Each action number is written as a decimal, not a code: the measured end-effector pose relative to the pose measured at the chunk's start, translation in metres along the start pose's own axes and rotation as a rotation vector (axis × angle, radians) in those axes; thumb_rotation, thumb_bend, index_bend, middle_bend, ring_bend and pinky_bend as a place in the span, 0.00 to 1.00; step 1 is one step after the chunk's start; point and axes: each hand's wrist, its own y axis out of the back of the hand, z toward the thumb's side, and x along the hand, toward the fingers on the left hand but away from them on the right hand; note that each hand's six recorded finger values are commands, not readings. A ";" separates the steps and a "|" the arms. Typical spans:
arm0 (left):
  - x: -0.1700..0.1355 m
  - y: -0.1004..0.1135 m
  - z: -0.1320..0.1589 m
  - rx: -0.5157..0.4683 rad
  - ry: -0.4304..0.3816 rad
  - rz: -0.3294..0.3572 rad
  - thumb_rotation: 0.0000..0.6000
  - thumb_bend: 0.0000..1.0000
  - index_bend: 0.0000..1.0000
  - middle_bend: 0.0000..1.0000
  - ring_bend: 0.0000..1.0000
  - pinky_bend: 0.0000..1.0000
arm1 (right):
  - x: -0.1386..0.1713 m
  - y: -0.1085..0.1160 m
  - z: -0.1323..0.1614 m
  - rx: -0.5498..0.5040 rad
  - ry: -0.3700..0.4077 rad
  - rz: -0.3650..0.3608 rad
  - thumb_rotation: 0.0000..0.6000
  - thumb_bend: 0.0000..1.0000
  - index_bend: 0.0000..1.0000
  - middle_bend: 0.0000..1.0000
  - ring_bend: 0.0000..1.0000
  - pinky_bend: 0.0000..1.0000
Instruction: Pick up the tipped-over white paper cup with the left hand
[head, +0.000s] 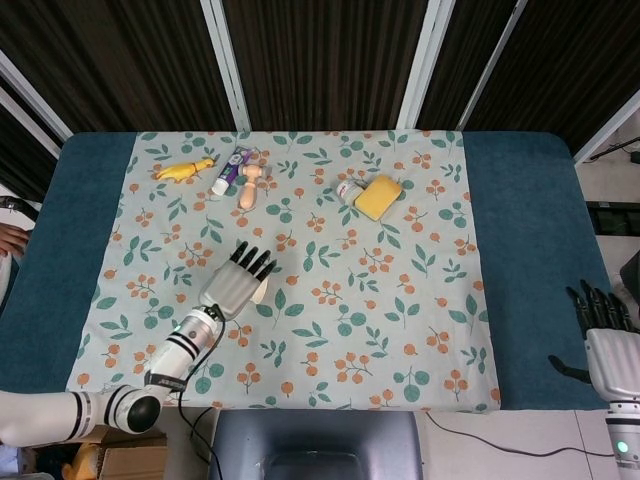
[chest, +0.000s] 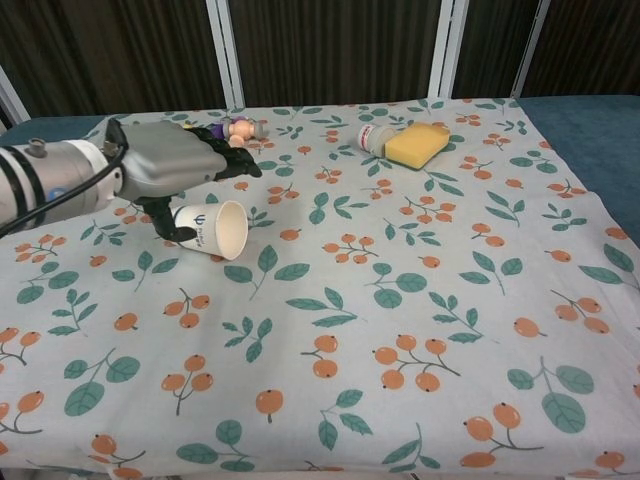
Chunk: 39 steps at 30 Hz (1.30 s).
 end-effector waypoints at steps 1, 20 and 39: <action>0.002 0.001 0.003 0.014 0.002 -0.016 1.00 0.31 0.00 0.00 0.00 0.00 | 0.000 0.000 -0.001 0.002 -0.001 -0.001 1.00 0.28 0.00 0.00 0.00 0.00; 0.031 -0.011 0.024 0.140 0.055 -0.174 1.00 0.31 0.00 0.00 0.00 0.00 | -0.001 -0.019 0.001 0.013 0.018 0.052 1.00 0.28 0.00 0.00 0.00 0.00; 0.031 -0.014 0.023 0.148 0.080 -0.154 1.00 0.41 0.33 0.25 0.00 0.00 | -0.003 -0.028 -0.003 0.026 -0.021 0.101 1.00 0.28 0.00 0.00 0.00 0.00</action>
